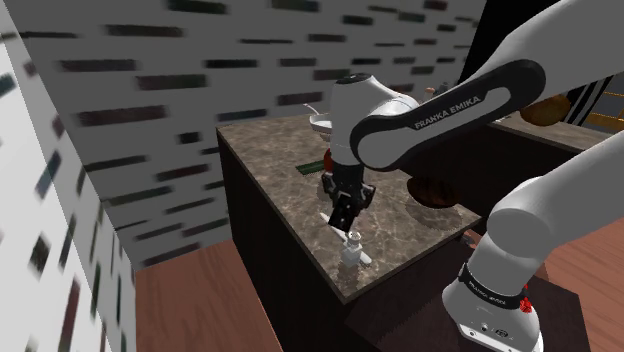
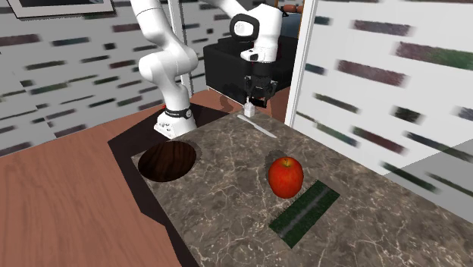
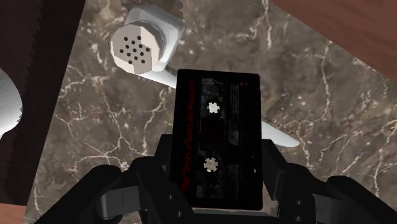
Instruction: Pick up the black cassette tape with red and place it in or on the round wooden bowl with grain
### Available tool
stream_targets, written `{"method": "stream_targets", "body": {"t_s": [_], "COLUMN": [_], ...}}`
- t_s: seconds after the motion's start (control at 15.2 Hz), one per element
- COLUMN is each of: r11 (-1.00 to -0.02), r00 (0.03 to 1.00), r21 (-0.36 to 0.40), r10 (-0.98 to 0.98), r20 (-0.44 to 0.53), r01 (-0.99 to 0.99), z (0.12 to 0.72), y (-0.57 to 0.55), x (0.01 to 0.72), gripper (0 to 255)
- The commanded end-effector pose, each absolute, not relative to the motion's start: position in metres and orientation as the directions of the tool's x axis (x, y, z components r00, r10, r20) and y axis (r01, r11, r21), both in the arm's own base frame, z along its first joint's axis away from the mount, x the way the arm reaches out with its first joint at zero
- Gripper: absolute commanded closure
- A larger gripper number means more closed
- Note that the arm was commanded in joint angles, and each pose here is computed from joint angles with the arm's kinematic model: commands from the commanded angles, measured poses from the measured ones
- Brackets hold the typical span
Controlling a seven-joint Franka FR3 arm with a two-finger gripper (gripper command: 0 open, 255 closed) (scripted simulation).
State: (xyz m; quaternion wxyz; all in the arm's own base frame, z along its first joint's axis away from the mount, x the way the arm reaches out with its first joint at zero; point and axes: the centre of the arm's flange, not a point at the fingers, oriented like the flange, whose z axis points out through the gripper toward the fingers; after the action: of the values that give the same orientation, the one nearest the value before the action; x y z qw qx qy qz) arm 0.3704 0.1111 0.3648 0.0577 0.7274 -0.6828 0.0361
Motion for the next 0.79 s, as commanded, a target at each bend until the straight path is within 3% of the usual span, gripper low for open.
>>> {"method": "stream_targets", "body": {"t_s": [0.0, 0.73], "r11": [-0.061, -0.061], "r00": [0.065, 0.065], "r21": [0.035, 0.035], "r10": [-0.989, -0.989], "r20": [0.131, 0.131], "r01": [-0.998, -0.998], "z": [0.376, 0.38], "y": [0.112, -0.011], "x": [0.37, 0.321], "gripper": [255, 255]}}
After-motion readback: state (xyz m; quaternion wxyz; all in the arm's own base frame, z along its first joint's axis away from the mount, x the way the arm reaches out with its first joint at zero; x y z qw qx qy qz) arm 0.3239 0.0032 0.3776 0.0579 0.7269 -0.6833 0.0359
